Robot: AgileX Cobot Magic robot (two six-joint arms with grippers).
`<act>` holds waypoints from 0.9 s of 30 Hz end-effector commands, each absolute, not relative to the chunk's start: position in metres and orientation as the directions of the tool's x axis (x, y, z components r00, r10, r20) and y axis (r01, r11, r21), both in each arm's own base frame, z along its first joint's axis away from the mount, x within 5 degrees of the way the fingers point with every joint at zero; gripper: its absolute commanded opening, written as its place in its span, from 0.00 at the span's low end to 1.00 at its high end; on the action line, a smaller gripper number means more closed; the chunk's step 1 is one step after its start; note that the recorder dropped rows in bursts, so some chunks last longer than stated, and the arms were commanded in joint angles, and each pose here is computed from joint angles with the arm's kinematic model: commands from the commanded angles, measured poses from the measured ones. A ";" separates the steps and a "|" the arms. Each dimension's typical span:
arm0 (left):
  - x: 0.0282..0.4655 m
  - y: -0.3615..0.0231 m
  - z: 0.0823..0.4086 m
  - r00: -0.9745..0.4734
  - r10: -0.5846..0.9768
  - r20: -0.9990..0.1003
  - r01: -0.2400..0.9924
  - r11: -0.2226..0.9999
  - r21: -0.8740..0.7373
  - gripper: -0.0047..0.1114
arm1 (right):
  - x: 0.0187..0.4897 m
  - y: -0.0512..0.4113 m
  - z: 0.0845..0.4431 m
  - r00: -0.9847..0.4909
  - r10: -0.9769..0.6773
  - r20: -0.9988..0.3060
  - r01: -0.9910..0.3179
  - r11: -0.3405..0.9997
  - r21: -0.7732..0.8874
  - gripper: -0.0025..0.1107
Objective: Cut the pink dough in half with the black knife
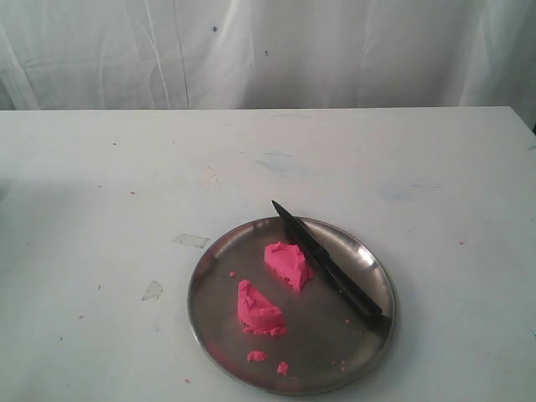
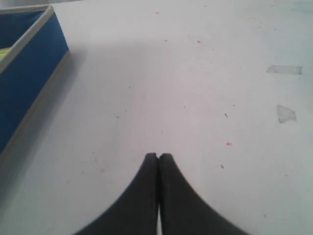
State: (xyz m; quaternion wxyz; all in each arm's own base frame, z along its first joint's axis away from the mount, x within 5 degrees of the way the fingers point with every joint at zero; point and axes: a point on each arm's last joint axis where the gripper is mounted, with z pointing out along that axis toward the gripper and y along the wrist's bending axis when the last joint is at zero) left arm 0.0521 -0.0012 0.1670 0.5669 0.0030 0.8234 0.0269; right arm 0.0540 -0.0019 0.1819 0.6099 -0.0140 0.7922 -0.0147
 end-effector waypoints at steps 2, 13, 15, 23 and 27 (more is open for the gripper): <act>0.052 -0.004 0.166 -0.352 -0.167 -0.921 -0.053 0.986 -0.158 0.04 | 0.054 -0.002 0.183 -0.243 -0.035 -0.970 -0.002 0.999 -0.035 0.02; 0.052 -0.003 0.166 -0.357 0.061 -0.932 0.036 0.998 0.052 0.04 | 0.054 -0.002 0.183 -0.243 -0.035 -0.970 -0.002 0.999 -0.035 0.02; 0.052 -0.003 0.166 -0.357 0.061 -0.932 0.036 0.998 0.052 0.04 | 0.054 -0.002 0.183 -0.243 -0.035 -0.970 -0.002 0.999 -0.035 0.02; 0.052 -0.003 0.166 -0.357 0.061 -0.932 0.035 0.998 0.052 0.04 | 0.054 -0.002 0.183 -0.243 -0.035 -0.970 -0.002 0.999 -0.035 0.02; 0.052 -0.003 0.166 -0.357 0.061 -0.932 0.035 0.998 0.052 0.04 | 0.054 -0.002 0.183 -0.243 -0.035 -0.970 -0.002 0.999 -0.035 0.02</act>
